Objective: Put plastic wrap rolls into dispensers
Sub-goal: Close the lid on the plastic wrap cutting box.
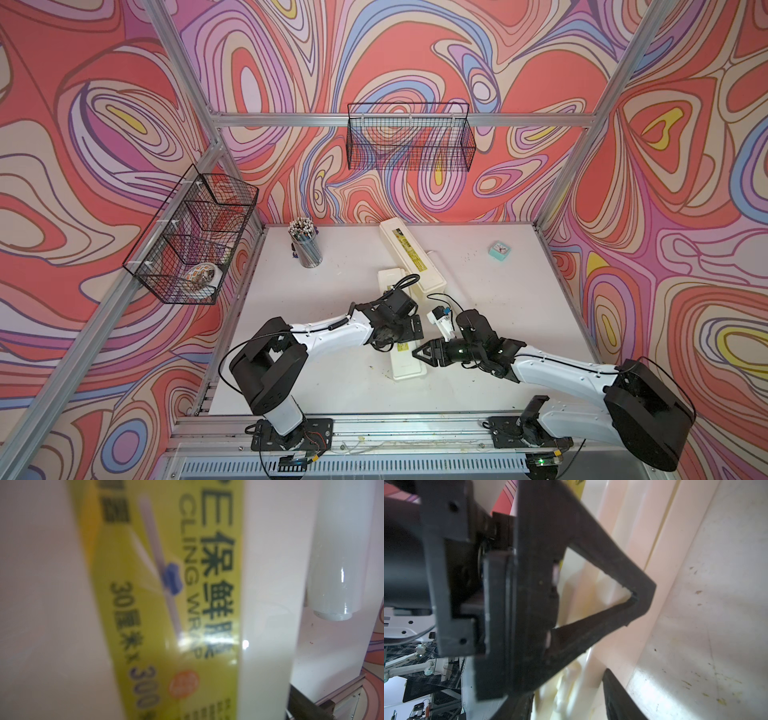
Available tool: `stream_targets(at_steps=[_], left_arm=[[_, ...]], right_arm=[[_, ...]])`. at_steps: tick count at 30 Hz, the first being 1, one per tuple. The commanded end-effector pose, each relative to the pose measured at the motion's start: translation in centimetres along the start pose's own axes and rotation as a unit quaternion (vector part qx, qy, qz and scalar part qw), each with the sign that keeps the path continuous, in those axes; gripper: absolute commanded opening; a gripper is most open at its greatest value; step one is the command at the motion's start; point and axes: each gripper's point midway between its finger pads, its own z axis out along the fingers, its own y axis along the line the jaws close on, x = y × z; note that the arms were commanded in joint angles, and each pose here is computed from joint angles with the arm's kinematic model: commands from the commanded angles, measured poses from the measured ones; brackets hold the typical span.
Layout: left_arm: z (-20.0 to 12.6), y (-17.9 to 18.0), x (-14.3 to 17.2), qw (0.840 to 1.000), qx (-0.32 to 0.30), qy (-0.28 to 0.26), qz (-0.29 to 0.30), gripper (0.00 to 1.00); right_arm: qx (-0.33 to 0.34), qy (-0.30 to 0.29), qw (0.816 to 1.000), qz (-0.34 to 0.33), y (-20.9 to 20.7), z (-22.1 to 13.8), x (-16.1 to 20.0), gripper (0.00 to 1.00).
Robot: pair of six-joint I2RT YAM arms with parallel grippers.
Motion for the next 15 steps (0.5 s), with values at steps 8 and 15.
stream_targets(at_steps=[8, 15], left_arm=[[1.3, -3.4, -0.1, 0.997, 0.075, 0.008, -0.003, 1.00], [1.7, -3.7, -0.3, 0.997, 0.081, 0.011, -0.002, 1.00]], right_arm=[[0.062, 0.079, 0.994, 0.049, -4.5, 0.8, 5.8, 0.46], [0.079, 0.062, 0.995, 0.023, -4.0, -0.3, 4.5, 0.67]])
